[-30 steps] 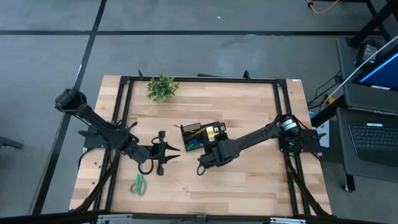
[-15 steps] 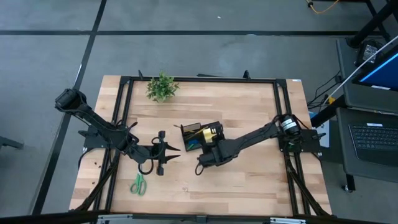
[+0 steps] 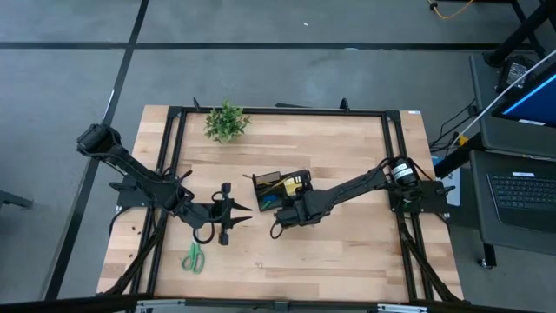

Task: Pick and place office supplies into organizer
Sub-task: Put the yellow sticky notes into the black desk organizer, then put the green scissors into the black desk organizer

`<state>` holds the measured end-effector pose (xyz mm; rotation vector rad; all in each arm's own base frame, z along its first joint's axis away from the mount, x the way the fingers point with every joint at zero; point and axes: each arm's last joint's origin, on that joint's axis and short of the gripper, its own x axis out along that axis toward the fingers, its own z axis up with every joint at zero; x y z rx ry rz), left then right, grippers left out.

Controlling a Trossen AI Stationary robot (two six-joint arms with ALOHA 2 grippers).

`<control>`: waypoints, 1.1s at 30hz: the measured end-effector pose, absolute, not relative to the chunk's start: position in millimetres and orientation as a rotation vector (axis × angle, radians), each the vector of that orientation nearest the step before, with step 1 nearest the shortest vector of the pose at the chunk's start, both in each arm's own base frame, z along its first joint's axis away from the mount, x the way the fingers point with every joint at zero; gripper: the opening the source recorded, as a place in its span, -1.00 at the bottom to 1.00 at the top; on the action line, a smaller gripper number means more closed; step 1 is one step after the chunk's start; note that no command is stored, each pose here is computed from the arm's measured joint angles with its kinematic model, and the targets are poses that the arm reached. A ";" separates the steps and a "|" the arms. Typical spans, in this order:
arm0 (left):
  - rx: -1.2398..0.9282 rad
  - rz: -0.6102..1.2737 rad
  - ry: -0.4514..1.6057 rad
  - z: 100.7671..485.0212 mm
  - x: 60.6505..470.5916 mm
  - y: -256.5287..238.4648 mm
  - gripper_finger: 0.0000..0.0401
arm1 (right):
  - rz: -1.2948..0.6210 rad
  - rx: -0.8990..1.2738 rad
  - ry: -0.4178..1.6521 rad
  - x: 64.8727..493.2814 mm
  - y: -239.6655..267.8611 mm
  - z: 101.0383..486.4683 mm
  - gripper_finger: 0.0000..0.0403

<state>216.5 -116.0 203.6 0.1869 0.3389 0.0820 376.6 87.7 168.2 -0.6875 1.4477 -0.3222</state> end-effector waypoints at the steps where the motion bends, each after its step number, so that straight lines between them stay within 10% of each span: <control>1: 0.186 0.082 0.339 203.6 216.5 -116.0 -0.55 | -0.322 -0.688 1.449 376.5 87.7 168.2 -0.97; 33: 0.184 0.082 0.339 203.6 216.5 -116.0 -0.55 | -0.292 -0.585 1.464 386.1 83.8 196.1 -0.67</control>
